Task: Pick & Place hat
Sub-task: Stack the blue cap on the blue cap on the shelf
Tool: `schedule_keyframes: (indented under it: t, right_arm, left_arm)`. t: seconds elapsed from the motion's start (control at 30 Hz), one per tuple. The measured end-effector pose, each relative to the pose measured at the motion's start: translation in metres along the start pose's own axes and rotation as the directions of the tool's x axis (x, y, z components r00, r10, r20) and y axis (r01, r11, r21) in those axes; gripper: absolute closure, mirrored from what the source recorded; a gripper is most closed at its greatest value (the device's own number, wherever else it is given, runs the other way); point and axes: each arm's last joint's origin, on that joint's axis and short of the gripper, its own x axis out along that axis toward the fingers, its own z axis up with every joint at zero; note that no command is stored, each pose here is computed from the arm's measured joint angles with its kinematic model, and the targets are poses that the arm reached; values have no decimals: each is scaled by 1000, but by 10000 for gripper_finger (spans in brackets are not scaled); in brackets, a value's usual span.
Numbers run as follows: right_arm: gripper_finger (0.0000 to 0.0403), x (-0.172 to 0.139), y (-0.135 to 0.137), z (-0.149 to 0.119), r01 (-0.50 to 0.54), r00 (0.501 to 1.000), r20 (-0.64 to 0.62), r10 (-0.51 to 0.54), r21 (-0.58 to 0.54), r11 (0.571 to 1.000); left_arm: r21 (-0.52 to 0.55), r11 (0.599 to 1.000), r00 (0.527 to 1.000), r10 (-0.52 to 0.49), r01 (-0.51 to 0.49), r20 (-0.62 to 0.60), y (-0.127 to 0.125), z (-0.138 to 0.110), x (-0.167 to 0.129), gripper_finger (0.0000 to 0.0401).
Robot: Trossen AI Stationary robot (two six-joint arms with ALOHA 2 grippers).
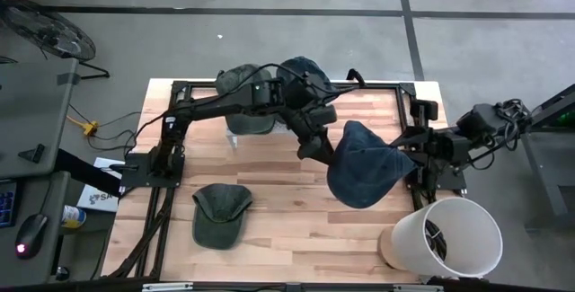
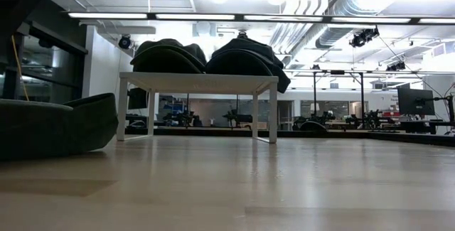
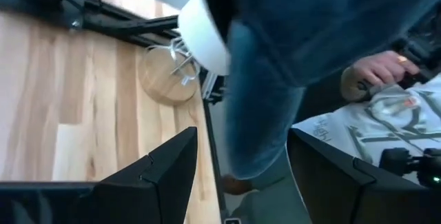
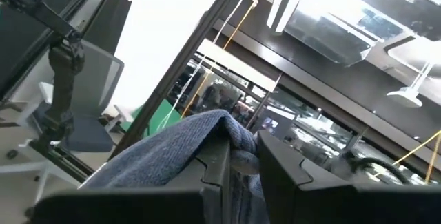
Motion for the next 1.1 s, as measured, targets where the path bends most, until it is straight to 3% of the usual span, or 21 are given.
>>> schedule_keyframes:
  t: [0.5, 0.67, 0.9, 1.1]
  right_arm:
    - [357, -8, -3, -7, 120, 979, -166, -116, 11, 993]
    - [357, -8, -3, -8, 136, 972, -193, -132, 5, 991]
    - [347, -9, -4, -12, 196, 945, -265, -193, -15, 981]
    - [324, -10, -5, -14, 280, 914, -317, -255, 38, 959]
  left_arm:
    - [-23, 998, 998, -63, 63, -25, -10, -4, 11, 188]
    - [-25, 998, 998, -52, 51, -21, -10, -4, 12, 243]
    - [8, 999, 999, -38, 39, -14, -9, -4, 11, 382]
    - [30, 1000, 1000, 1, -1, -11, -8, -5, 10, 388]
